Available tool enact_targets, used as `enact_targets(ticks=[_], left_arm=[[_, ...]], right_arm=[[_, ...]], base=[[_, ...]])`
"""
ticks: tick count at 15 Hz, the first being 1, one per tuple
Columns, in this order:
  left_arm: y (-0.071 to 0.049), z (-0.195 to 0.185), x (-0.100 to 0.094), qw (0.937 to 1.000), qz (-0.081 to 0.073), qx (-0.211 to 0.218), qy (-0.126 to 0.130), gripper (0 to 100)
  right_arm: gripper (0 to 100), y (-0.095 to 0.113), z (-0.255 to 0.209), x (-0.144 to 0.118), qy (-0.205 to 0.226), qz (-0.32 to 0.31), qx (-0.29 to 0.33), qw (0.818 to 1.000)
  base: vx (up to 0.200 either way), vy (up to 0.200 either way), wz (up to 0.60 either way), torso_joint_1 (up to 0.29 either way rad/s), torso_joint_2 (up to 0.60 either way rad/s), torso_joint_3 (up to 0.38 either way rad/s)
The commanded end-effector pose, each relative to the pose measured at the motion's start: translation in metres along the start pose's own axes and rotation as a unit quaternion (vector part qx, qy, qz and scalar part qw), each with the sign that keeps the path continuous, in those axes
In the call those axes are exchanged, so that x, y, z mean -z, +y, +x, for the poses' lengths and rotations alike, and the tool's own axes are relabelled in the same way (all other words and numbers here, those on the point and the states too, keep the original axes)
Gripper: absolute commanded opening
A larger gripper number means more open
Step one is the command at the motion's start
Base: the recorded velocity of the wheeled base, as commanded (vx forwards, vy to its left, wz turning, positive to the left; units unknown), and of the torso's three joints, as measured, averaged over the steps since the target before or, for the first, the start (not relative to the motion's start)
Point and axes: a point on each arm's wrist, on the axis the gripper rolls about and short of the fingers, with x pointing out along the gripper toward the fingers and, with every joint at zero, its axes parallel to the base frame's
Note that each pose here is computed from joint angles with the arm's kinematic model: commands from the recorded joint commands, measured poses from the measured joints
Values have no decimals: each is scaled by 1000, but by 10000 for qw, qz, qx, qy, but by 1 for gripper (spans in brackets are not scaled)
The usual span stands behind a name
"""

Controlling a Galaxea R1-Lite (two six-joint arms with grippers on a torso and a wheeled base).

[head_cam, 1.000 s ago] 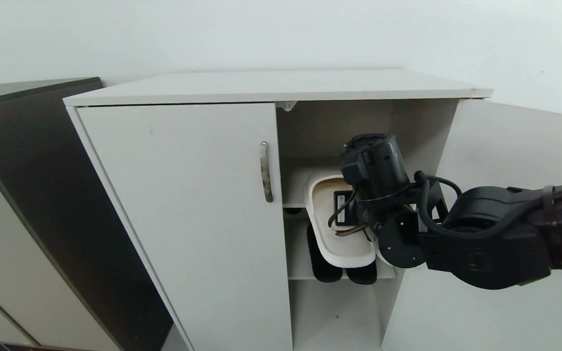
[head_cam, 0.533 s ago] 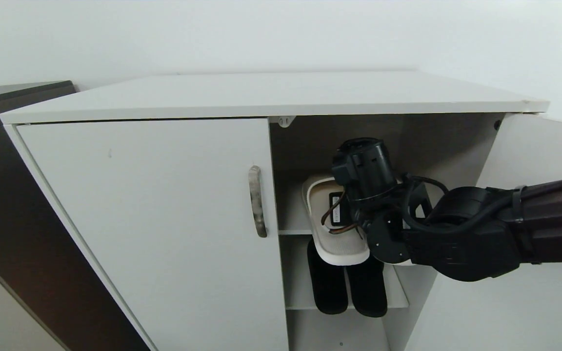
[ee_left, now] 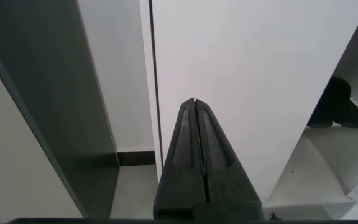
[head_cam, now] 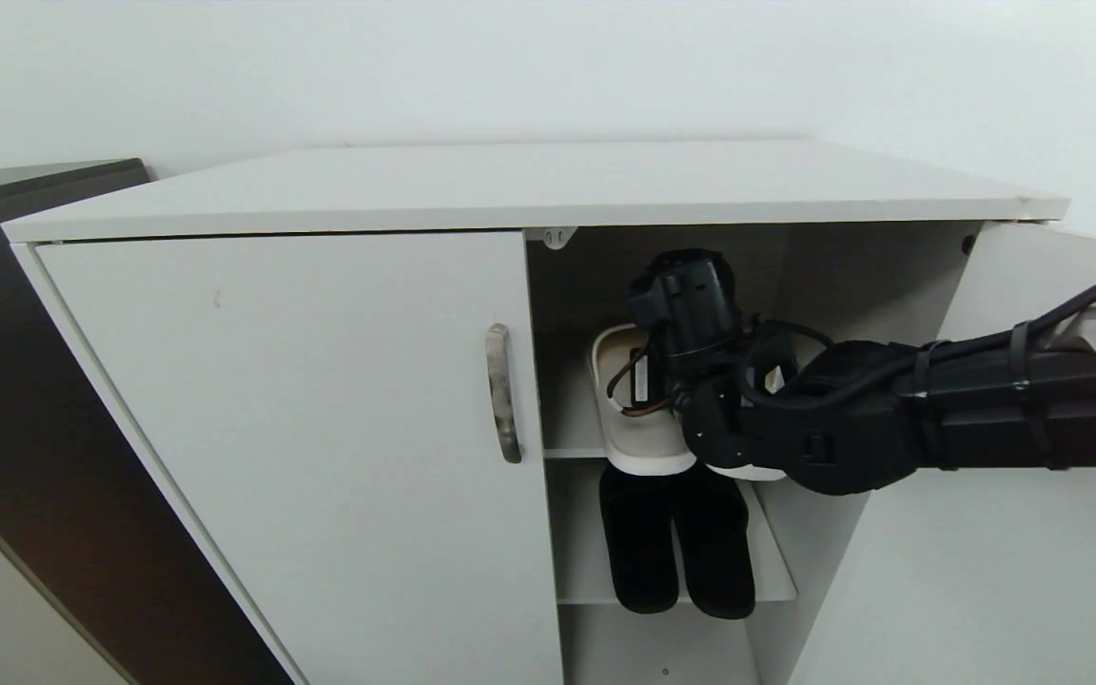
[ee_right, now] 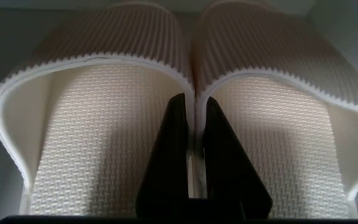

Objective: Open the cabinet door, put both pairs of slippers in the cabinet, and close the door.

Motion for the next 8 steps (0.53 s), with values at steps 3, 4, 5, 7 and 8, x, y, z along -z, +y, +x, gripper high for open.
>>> enact_targets(ticks=[3, 4, 5, 7, 8], left_arm=[[0, 0, 0, 10000, -6, -6, 6, 0], [0, 0, 0, 10000, -6, -6, 6, 0], [0, 0, 0, 10000, -14, -14, 6, 0], [0, 0, 0, 10000, -14, -14, 6, 0], [0, 0, 0, 10000, -14, -14, 6, 0]], right_arm=[[0, 8, 23, 8, 25, -61, 101, 9999], [0, 9, 26, 6, -12, -15, 120, 9999], [0, 9, 27, 4, -38, 15, 127, 9999], [0, 8, 30, 0, -81, 51, 145, 9998], [0, 8, 30, 0, -86, 56, 143, 9998]], base=[[0, 0, 0, 0, 0, 0], [0, 0, 0, 0, 0, 0], [0, 0, 0, 0, 0, 0], [0, 0, 0, 0, 0, 0], [0, 0, 0, 0, 0, 0]])
